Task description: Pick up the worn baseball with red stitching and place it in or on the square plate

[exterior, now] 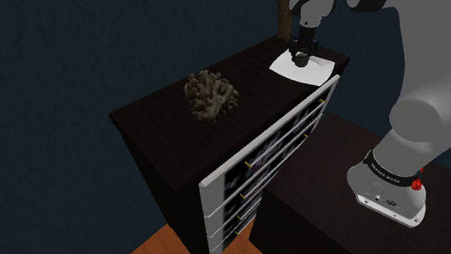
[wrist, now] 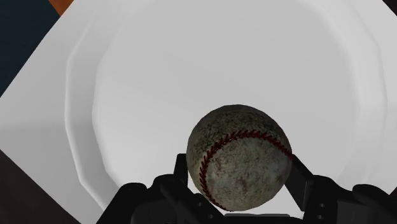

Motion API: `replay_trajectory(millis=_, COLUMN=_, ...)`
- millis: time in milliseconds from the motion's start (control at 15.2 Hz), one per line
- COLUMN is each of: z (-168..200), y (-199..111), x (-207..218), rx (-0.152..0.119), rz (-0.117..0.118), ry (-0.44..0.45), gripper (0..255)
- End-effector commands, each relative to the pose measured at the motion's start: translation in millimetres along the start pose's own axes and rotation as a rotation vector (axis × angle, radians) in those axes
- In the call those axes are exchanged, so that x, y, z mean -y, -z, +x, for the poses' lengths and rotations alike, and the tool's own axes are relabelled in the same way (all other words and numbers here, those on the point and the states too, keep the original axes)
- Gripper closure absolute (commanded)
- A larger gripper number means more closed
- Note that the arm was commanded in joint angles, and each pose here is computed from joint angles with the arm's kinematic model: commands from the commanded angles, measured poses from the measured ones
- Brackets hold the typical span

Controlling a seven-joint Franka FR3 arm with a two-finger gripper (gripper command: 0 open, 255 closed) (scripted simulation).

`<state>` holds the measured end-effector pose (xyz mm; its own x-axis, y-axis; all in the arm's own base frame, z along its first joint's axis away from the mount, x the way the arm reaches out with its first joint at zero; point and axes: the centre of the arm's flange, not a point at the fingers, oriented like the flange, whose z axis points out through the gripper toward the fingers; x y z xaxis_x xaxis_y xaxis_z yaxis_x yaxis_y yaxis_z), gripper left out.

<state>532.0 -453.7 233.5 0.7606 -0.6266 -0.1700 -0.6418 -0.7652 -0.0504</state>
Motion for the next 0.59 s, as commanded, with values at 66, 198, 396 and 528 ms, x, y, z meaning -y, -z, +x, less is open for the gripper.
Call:
replay_trajectory(millis=66, z=0.0, y=-0.4, x=0.1, rx=0.001, rz=0.000, ry=0.000, gripper=255)
replay_trajectory(millis=198, z=-0.9, y=4.9, x=0.5, rx=0.001, rz=0.000, ry=0.000, gripper=255)
replay_trajectory(millis=396, z=-3.7, y=20.5, x=1.2, rx=0.001, rz=0.000, ry=0.000, gripper=255)
replay_trajectory(millis=528, z=-5.4, y=30.9, x=1.8, rx=0.001, rz=0.000, ry=0.000, gripper=255)
